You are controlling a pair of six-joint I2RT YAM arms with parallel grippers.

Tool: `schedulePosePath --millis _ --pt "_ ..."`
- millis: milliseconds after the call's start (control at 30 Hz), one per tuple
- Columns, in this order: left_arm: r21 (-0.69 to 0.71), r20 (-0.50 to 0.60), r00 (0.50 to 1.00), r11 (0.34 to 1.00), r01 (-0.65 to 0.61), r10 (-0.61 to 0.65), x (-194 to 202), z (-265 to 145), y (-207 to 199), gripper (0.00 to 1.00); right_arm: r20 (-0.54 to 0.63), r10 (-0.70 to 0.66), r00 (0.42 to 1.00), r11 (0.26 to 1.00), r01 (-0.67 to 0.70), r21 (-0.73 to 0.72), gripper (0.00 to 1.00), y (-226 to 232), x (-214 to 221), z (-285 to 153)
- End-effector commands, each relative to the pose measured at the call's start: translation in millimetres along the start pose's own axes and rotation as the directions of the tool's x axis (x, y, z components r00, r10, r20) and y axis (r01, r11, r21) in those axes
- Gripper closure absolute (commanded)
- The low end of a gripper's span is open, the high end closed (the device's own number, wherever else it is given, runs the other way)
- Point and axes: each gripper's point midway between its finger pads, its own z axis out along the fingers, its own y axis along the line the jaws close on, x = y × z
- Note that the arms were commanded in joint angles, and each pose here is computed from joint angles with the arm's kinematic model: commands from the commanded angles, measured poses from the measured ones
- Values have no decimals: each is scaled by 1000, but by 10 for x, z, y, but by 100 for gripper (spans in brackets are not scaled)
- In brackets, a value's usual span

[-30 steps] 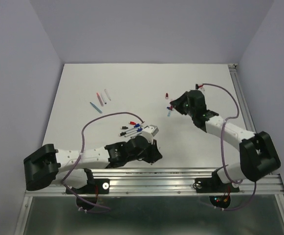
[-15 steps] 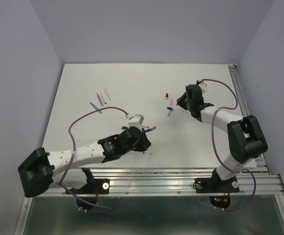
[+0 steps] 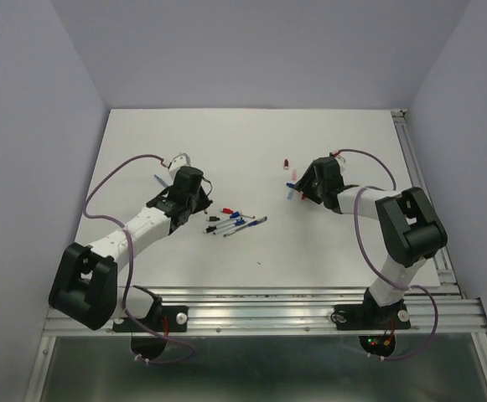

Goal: Open the pen caps

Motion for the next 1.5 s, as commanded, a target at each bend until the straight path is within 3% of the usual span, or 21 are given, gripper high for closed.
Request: schedulePosePath --millis 0,133,400,667,800,1133,1233,1367,1467 --pt "0 0 1000 1000 -8 8 -209 99 97 92 -14 12 1000 1000 -11 22 42 -119 95 -105" --pt "-72 39 999 997 7 -4 -439 248 312 90 29 17 999 999 -16 -35 30 -5 -38 -305" --pt "-139 16 998 988 70 -68 -715 706 640 94 48 -39 998 981 48 -190 21 329 -178 -559" --pt "-210 35 998 976 54 -48 -917 838 805 94 -22 -81 996 982 76 -175 19 321 -18 -252" --pt "-220 19 999 975 39 -36 -956 934 805 94 -67 -174 982 964 156 -214 15 417 77 -113" --pt "-293 1 1000 956 1 -1 -981 1116 930 94 -38 -342 939 940 342 -7 13 162 108 20" --pt "-327 -7 1000 945 -10 8 -989 1172 983 94 -26 -408 913 912 408 30 12 143 125 17" --pt "-348 -23 1000 937 -20 13 -952 1219 1031 94 26 -553 833 828 546 126 10 151 164 3" --pt "-347 -23 1000 938 -16 9 -944 1228 1037 94 57 -572 818 808 551 208 7 117 116 14"
